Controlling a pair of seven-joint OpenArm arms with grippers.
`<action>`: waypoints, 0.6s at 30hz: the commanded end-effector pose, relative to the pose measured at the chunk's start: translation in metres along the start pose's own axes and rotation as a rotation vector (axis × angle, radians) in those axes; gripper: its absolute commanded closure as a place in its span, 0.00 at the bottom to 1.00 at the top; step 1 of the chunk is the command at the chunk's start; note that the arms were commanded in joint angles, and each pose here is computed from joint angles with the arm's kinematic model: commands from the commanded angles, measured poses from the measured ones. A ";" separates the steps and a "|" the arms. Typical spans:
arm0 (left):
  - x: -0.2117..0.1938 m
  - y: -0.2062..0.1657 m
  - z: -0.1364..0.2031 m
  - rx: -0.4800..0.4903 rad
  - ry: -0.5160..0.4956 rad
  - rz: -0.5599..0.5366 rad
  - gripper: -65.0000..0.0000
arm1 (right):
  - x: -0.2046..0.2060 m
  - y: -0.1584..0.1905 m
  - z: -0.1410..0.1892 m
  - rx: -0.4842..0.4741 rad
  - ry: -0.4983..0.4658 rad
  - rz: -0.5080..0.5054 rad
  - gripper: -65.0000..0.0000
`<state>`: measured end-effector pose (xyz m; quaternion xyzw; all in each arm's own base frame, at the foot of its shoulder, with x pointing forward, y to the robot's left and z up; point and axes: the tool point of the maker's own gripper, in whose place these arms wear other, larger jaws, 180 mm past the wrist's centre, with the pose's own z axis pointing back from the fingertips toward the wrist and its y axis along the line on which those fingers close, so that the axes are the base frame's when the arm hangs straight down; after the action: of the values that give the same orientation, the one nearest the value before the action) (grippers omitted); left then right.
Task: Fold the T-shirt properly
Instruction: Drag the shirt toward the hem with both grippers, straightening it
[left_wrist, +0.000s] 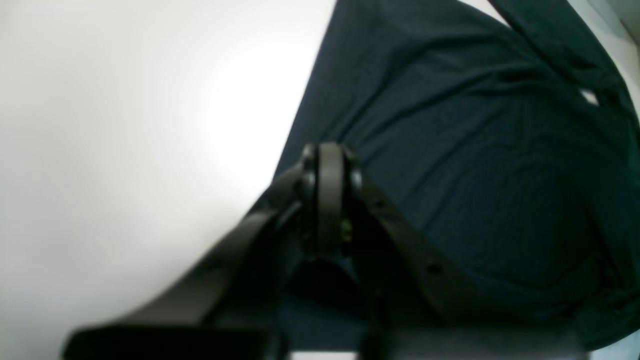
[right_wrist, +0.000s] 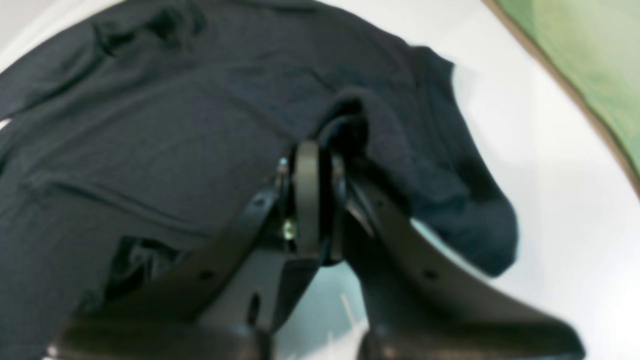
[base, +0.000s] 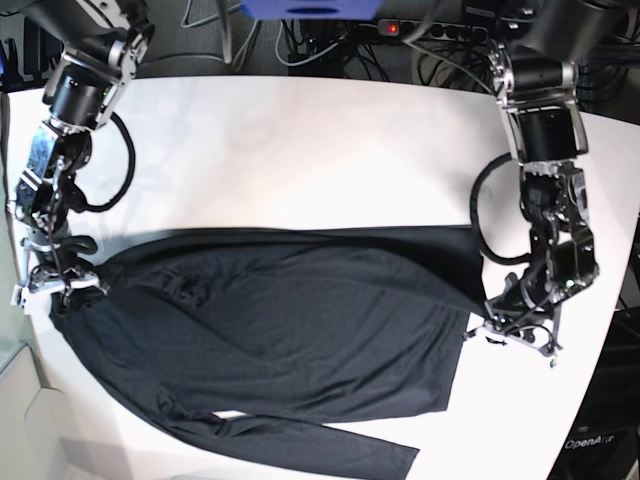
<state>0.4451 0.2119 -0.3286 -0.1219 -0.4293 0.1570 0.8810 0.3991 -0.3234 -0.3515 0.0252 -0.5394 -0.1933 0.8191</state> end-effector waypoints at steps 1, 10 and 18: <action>0.023 -0.009 0.002 -0.020 -0.063 -0.019 1.00 | 0.026 -0.001 0.000 0.005 -0.068 0.010 1.00; 0.042 -0.012 -0.015 -0.016 -0.070 -0.006 1.00 | 0.025 0.008 -0.002 0.025 -0.061 0.029 1.00; 0.071 -0.016 -0.012 -0.019 -0.114 -0.011 1.00 | 0.033 0.012 -0.004 0.031 -0.078 0.026 1.00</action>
<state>0.4859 0.2181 -0.3068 -0.1189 -0.4492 0.1583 0.8712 0.4056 -0.3165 -0.3484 0.0282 -0.5397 -0.1794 0.8220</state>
